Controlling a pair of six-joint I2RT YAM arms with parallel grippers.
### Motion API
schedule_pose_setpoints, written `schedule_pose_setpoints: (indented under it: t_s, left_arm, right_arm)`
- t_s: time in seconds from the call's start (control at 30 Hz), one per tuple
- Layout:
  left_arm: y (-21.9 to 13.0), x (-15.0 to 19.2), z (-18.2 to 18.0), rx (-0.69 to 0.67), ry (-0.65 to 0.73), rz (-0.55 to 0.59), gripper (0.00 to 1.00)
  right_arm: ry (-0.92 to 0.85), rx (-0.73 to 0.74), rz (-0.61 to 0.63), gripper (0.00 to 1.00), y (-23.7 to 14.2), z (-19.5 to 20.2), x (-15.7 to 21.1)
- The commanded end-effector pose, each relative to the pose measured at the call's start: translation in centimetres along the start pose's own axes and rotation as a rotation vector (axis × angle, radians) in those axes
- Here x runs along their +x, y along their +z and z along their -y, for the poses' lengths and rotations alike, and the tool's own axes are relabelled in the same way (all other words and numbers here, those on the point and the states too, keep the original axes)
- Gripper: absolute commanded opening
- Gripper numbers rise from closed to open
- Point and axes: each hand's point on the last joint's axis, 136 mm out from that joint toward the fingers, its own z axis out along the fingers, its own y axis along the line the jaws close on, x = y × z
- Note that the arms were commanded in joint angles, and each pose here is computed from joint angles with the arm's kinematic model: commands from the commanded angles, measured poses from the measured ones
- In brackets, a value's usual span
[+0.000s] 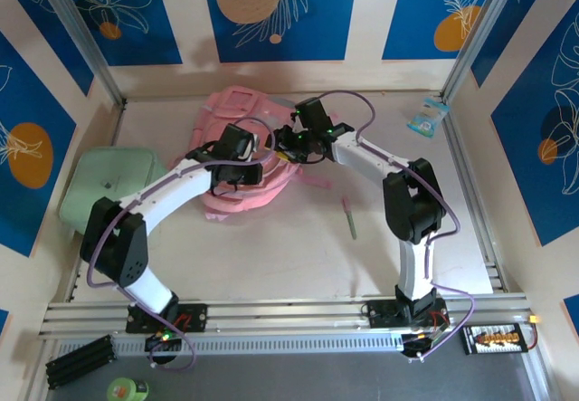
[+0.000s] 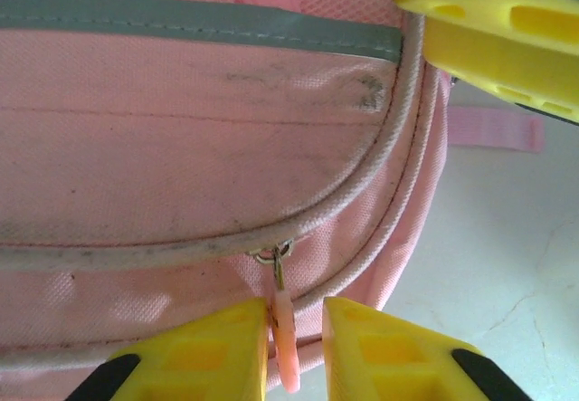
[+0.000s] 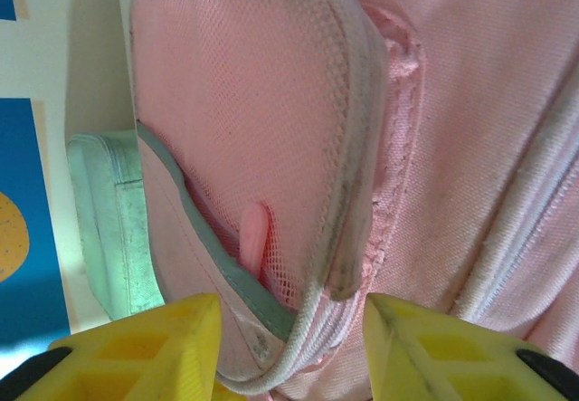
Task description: Pack books, pencil case, and school supplies into a backpack
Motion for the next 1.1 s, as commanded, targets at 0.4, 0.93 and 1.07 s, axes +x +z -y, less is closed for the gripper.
schedule_pose_setpoints:
  t_s: [0.4, 0.93, 1.07]
  left_arm:
    - [-0.2, -0.6, -1.3, -0.096, 0.021, 0.011, 0.00]
    - [-1.2, -1.8, -6.7, -0.066, 0.036, 0.018, 0.00]
    - [-1.3, -3.1, -3.2, 0.076, 0.048, 0.040, 0.00]
  right_arm:
    - [-0.001, 0.061, -0.030, 0.10, 1.4, 0.5, -0.4]
    - [-0.096, 0.215, 0.186, 0.01, -5.4, 4.8, -6.5]
    - [-0.073, 0.164, 0.195, 0.26, -7.2, 4.2, -5.8]
